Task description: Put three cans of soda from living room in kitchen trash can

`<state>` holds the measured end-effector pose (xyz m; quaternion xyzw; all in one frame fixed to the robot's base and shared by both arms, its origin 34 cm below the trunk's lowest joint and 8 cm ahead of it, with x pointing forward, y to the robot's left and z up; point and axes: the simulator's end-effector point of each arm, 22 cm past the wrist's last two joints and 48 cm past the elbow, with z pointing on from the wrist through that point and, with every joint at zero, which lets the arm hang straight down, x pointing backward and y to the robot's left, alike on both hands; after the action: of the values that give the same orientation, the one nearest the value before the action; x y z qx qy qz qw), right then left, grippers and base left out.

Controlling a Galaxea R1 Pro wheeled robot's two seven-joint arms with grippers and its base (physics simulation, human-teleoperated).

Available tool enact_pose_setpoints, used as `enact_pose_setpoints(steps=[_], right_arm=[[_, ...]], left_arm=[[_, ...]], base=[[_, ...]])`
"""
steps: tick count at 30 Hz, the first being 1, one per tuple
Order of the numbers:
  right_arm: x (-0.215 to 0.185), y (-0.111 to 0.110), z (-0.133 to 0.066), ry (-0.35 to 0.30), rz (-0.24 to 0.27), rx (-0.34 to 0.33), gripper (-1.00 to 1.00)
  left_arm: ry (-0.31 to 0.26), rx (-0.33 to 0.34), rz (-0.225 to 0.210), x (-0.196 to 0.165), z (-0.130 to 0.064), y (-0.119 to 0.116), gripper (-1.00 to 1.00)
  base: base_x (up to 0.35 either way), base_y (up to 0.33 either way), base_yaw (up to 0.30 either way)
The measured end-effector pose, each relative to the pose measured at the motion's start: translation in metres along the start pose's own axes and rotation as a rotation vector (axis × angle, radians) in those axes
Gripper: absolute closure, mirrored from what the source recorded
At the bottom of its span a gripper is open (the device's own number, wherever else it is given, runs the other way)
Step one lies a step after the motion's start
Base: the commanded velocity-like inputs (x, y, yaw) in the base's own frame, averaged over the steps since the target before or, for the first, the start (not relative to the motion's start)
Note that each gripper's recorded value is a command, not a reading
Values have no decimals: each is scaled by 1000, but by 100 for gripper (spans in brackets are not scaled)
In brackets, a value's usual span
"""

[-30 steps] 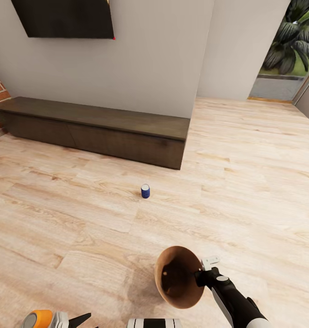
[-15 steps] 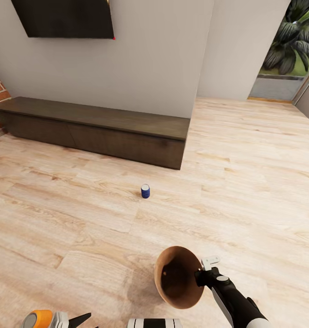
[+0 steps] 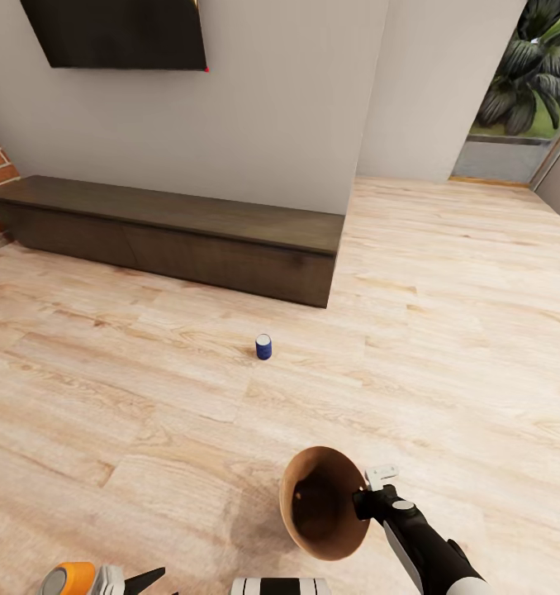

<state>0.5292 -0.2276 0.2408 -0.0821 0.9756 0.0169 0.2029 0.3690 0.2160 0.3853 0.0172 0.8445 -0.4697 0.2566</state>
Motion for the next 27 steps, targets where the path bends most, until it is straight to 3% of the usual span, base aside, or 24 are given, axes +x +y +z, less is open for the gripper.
enact_pose_setpoints(steps=[27], right_arm=[[0, 0, 0, 0, 0, 0, 100]], left_arm=[[0, 0, 0, 0, 0, 0, -100]], base=[[0, 0, 0]])
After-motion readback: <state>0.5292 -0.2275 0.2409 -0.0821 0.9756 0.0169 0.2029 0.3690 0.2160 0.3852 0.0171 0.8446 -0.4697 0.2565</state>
